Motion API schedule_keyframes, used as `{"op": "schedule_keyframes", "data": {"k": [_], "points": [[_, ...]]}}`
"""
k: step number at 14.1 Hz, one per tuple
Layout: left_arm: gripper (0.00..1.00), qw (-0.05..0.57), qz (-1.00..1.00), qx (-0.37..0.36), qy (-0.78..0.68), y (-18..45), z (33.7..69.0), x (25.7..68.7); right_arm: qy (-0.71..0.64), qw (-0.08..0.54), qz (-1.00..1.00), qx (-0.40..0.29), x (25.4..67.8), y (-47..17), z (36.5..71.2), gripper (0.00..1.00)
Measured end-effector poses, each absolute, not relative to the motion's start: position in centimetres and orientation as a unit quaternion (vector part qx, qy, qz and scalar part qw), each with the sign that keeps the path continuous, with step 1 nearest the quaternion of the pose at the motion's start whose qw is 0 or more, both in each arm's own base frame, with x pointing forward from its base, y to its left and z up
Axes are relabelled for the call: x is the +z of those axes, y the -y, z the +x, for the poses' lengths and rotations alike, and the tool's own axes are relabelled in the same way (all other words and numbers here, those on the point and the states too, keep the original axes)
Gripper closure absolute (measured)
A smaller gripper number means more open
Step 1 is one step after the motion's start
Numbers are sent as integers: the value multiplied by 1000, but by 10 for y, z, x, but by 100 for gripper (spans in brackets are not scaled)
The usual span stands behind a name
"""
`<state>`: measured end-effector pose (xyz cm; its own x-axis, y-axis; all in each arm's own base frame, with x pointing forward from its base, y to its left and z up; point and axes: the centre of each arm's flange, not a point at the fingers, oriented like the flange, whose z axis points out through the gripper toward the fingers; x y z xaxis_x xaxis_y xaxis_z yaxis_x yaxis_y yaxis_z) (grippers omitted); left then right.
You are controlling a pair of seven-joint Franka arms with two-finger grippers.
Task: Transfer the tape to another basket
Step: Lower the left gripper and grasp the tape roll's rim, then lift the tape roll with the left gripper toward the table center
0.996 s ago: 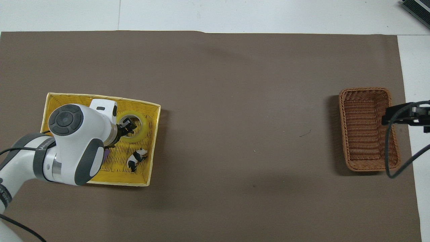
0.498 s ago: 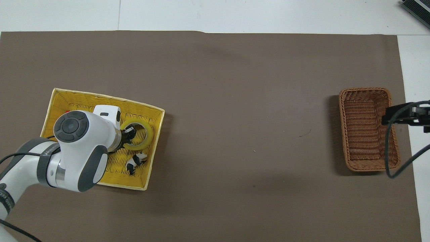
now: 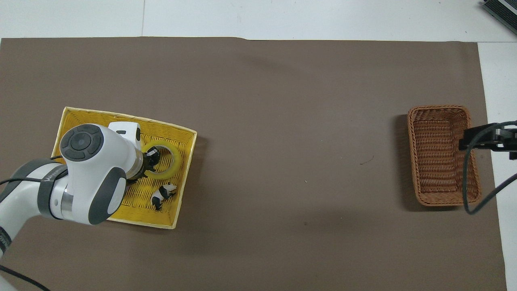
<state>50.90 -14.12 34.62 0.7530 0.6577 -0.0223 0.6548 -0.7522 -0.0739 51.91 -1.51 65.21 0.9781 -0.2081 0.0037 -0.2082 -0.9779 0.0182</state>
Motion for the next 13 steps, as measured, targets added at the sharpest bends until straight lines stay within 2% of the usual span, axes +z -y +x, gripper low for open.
{"op": "schedule_keyframes", "data": {"k": [7, 13], "points": [[78, 28, -934, 19, 354, 131, 538, 398, 105, 9, 994, 1, 652, 15, 519, 0], [78, 12, -961, -3, 275, 136, 561, 477, 105, 9, 994, 1, 652, 15, 519, 0]]}}
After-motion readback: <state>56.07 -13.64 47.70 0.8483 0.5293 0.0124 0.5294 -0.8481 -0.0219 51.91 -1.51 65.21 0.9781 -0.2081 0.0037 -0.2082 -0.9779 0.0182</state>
